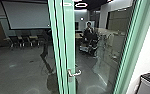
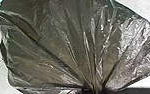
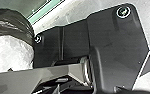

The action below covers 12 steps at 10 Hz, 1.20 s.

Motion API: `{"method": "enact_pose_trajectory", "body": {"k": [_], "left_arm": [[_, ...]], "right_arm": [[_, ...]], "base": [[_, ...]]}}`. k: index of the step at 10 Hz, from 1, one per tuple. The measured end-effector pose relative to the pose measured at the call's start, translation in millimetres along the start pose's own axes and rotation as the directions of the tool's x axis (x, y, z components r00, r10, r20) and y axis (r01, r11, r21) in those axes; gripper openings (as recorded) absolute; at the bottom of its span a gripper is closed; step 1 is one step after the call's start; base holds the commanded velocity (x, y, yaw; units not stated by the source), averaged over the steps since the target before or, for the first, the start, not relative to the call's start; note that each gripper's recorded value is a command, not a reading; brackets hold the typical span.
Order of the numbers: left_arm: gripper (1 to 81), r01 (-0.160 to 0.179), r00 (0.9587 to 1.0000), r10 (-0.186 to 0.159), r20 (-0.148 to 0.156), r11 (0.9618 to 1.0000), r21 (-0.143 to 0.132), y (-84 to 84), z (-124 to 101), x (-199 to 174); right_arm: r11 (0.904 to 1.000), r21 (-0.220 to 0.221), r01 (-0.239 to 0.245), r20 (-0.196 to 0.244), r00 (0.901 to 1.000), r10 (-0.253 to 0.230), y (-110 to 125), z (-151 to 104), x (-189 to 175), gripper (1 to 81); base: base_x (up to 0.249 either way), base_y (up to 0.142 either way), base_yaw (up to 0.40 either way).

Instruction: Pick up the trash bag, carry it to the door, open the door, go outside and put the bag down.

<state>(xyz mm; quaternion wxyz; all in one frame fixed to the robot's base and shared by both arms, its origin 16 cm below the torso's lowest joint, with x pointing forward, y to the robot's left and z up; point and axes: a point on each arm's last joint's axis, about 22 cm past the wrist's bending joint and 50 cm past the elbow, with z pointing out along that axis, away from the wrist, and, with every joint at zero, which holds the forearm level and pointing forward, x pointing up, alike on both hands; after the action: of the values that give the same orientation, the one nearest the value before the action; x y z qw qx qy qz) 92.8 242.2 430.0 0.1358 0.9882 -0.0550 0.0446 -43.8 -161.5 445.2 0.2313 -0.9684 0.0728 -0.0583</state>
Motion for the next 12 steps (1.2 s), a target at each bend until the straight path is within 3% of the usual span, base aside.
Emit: {"method": "enact_pose_trajectory", "body": {"k": [12], "left_arm": [[1.0, -0.003, 1.0000, 0.003, 0.003, 1.0000, -0.006, 4.4, 1.2, -0.5]], "right_arm": [[1.0000, 0.002, 0.002, -0.004, 1.0000, -0.002, -1.6, 1.0, 2.1, 81.1]], "base": [[0.000, 0.000, 0.200]]}}
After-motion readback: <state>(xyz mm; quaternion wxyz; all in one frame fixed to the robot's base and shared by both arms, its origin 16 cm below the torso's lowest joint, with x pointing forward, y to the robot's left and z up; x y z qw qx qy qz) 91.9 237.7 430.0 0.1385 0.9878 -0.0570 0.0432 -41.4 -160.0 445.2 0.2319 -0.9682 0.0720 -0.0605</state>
